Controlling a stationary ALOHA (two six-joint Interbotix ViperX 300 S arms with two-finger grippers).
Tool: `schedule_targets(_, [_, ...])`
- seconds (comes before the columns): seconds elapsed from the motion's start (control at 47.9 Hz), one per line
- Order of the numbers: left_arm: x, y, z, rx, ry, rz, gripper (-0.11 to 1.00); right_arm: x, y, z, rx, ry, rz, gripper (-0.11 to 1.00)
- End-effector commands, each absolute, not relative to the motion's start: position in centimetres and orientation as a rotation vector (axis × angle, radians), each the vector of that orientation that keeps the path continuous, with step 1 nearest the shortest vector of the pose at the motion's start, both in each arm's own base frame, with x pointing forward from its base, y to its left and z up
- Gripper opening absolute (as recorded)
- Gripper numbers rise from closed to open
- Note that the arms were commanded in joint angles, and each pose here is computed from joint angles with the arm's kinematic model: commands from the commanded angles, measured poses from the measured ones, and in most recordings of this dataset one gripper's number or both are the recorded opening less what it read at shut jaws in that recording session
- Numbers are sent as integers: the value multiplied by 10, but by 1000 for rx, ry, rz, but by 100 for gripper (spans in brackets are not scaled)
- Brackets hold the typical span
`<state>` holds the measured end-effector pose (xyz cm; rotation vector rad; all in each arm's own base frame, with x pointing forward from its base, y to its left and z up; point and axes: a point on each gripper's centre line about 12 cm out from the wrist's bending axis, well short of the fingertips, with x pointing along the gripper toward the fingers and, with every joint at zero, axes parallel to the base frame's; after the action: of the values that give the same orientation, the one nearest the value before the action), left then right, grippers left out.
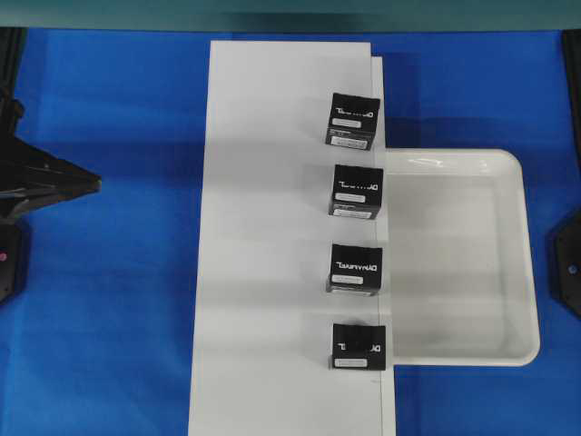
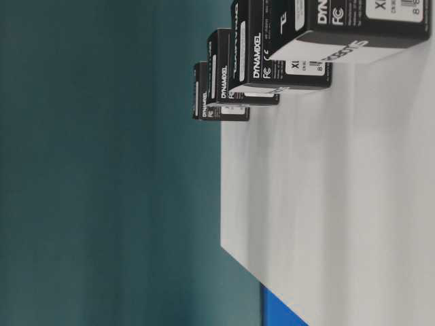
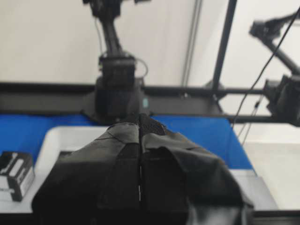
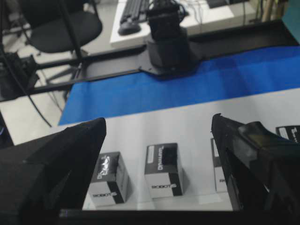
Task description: Place the box from the white plastic tray onto the white base.
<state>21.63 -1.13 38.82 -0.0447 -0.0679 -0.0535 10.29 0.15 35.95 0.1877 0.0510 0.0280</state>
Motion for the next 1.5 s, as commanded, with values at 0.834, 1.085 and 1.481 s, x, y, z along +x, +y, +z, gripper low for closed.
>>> schedule_targets(0.834, [230,-12,386,-45,-25,-52,-7,104,2,345,175,49,33,92])
schedule_targets(1.085, [230,-12,387,-45,-31,-54,-7,102,2,343,182,42,35,92])
schedule_targets(1.481, [230,-15,387,-67,-32,-67,-7,103,3,342,177,29,41,92])
